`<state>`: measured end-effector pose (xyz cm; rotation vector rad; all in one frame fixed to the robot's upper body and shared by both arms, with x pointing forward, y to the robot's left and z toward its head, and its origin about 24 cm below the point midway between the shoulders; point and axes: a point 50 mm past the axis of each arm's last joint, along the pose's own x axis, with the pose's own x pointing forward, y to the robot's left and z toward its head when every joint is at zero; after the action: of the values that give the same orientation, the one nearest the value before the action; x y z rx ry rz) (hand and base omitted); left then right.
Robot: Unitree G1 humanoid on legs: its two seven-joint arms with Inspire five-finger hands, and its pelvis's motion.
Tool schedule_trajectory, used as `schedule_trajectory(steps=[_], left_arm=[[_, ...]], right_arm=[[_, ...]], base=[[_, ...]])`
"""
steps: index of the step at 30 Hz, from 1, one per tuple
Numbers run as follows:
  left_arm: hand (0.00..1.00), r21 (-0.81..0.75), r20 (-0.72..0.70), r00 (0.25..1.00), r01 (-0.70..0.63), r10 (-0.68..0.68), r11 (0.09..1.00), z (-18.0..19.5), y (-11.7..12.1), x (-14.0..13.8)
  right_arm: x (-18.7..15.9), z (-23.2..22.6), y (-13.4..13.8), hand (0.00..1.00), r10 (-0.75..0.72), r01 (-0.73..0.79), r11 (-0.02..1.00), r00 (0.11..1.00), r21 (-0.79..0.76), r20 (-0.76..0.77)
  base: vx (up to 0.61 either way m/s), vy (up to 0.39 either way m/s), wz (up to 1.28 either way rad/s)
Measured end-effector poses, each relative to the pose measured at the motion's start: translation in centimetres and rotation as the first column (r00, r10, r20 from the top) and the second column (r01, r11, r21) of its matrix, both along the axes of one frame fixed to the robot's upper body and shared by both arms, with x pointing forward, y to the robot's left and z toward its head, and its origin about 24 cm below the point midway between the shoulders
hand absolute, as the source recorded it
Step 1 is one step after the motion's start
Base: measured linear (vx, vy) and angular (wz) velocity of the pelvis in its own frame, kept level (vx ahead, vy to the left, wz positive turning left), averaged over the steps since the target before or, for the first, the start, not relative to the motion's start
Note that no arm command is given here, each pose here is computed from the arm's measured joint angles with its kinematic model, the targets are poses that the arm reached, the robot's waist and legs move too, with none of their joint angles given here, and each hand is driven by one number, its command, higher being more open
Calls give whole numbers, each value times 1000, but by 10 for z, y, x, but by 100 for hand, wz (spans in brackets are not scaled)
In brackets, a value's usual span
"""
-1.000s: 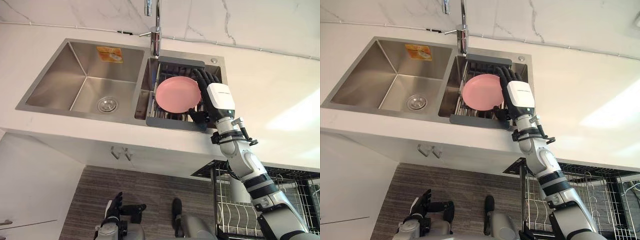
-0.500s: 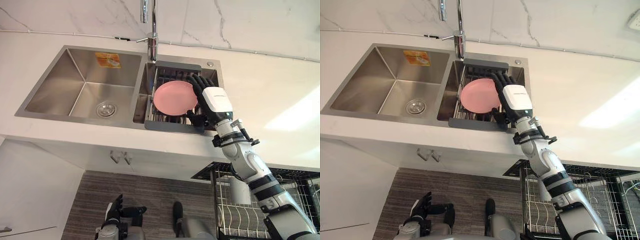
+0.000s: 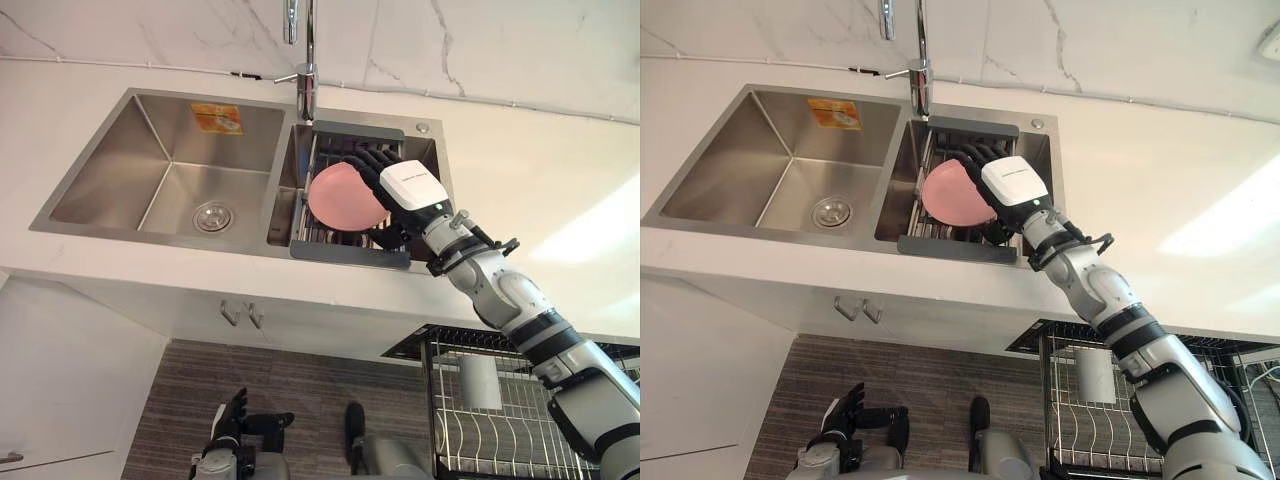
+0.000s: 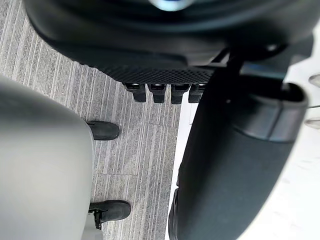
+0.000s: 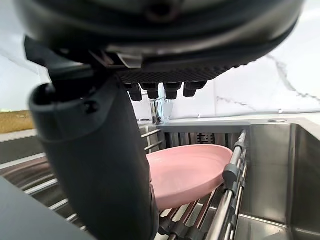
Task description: Walk over to the sink, pick up the cup, carry it to the dishwasher, place the cup inside the dishwasher, then close the dishwasher door
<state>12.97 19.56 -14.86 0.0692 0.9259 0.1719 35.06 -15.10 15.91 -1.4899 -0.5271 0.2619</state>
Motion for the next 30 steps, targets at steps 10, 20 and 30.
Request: schedule_trajectory(steps=[10, 20, 30], left_arm=[[100, -6, 11, 1000, 11, -11, 1000, 1, -1, 2], [100, -14, 20, 1000, 20, -19, 1000, 2, -2, 5], [100, -17, 31, 999, 24, -24, 1000, 3, -2, 6]], right_arm=[[18, 41, 3, 100, 9, -3, 993, 999, -116, 49], [24, 43, -8, 100, -48, 53, 987, 998, -152, 39], [24, 42, -9, 100, -56, 58, 984, 998, -168, 18]], base=[[0, 0, 0], [0, 0, 0], [0, 0, 0]])
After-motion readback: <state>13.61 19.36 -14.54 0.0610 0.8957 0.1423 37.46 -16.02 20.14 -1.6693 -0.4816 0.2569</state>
